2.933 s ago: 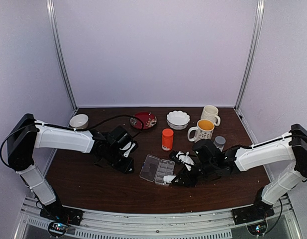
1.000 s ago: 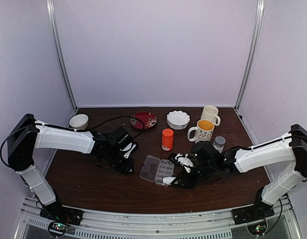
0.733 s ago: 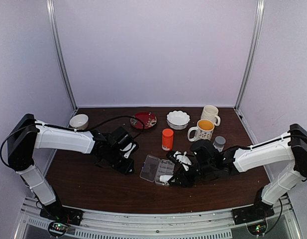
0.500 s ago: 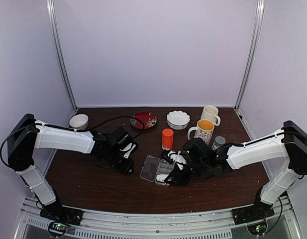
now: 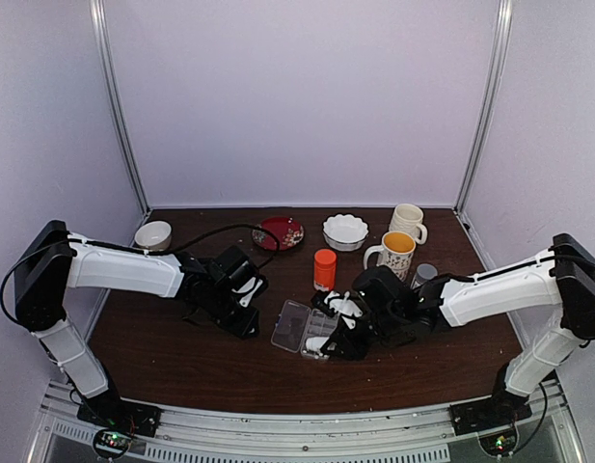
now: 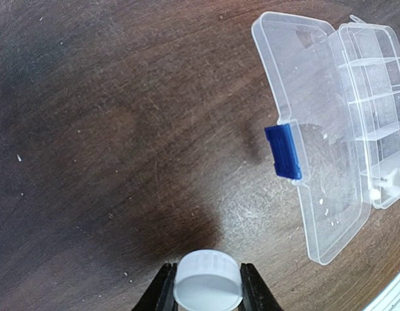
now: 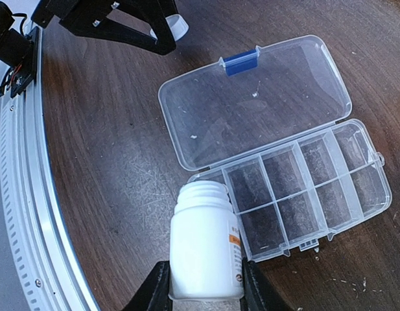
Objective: Sort the pills into containers
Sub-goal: Pour the pill into the compartment of the pill container.
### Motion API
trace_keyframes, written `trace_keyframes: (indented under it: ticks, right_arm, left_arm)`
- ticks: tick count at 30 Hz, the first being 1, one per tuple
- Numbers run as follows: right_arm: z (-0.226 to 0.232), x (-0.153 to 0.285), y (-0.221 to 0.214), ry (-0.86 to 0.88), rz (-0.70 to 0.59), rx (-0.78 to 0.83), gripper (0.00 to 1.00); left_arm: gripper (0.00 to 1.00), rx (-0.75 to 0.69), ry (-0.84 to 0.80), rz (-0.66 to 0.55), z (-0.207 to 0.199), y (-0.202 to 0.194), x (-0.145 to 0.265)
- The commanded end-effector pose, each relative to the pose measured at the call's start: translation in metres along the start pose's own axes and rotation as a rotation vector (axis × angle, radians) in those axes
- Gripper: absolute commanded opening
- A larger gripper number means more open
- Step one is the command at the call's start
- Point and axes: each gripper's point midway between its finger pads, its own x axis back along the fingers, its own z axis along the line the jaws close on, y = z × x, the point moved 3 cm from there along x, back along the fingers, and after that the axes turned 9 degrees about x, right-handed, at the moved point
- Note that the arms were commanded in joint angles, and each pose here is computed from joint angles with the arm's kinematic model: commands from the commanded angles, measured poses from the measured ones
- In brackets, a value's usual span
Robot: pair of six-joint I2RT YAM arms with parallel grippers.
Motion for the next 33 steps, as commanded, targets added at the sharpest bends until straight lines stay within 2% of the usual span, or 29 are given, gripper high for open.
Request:
trace_keyframes:
  ticks: [1,3,6,10,27,33]
  right_arm:
    - [-0.001,0.007,0.008,-0.034,-0.026,0.017,0.00]
    - [-0.002,0.005,0.004,-0.042,0.024,0.024,0.00]
    - [0.001,0.010,0.011,-0.032,-0.057,0.014,0.00]
    - [-0.001,0.006,0.004,-0.039,0.006,0.017,0.00]
    - [0.002,0.017,0.007,0.097,-0.274,-0.095,0.00]
    - [-0.001,0.034,0.009,0.143,-0.385,-0.112,0.00]
  left_arm:
    - [0.24,-0.015,-0.001,-0.022,-0.004,0.006,0.003]
    - [0.24,-0.012,0.001,-0.022,-0.003,0.006,0.003]
    - [0.24,-0.013,-0.005,-0.022,-0.004,0.006,0.002]
    - [0.24,-0.011,-0.004,-0.022,-0.004,0.005,0.002]
    - [0.24,-0.009,-0.008,-0.029,-0.005,0.006,0.007]
    - [0.24,-0.010,-0.010,-0.042,-0.007,0.009,0.019]
